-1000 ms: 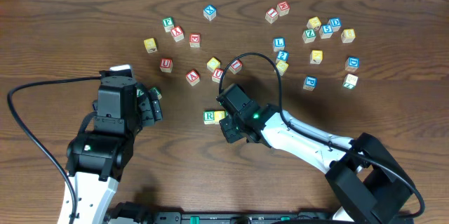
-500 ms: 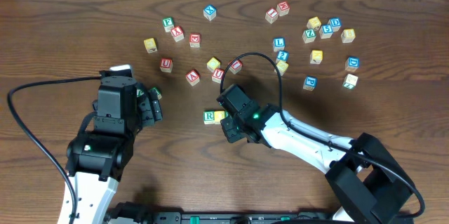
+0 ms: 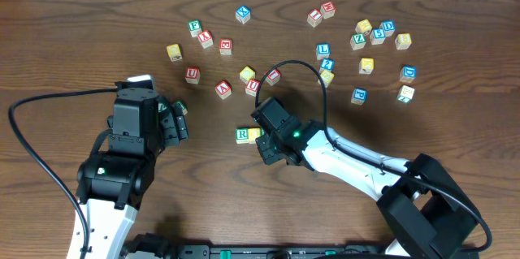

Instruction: Spell out ROBOT

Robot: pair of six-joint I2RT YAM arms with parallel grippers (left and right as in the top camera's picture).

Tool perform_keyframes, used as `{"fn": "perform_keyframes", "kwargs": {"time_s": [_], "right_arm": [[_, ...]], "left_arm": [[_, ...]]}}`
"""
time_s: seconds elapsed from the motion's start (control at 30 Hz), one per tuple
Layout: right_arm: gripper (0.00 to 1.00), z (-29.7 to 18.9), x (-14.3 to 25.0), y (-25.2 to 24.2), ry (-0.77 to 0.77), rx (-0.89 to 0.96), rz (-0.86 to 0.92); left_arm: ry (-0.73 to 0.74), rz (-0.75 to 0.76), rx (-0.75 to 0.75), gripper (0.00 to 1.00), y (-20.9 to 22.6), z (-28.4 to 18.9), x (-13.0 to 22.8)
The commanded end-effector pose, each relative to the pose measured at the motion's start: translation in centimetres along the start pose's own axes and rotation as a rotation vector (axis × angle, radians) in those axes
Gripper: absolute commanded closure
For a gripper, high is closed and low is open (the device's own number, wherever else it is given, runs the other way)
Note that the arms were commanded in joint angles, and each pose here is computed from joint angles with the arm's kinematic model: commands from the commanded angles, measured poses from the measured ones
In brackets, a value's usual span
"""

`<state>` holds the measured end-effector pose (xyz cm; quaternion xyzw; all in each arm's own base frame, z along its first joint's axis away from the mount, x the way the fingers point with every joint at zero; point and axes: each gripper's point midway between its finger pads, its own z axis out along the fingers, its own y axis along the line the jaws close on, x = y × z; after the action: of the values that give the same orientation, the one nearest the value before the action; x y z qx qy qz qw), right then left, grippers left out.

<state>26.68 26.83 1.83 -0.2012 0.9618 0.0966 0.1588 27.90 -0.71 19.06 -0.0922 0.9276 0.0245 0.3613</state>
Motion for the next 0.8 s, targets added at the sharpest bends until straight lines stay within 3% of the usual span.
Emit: {"fn": "perform_keyframes", "kwargs": {"time_s": [0.0,0.4,0.77], "right_arm": [[0.99,0.3,0.6,0.0,0.019,0.004,0.007],[0.99,0.2,2.4,2.4,0.068,-0.038,-0.041],[0.99,0.3,1.0,3.2,0.006,-0.061,-0.062]], "left_arm": [[-0.021,0.000,0.005,0.13,0.0,-0.5,-0.9],[-0.021,0.000,0.005,0.13,0.0,-0.5,-0.9],[-0.023,0.000,0.005,0.13,-0.1,-0.5,-1.0]]}}
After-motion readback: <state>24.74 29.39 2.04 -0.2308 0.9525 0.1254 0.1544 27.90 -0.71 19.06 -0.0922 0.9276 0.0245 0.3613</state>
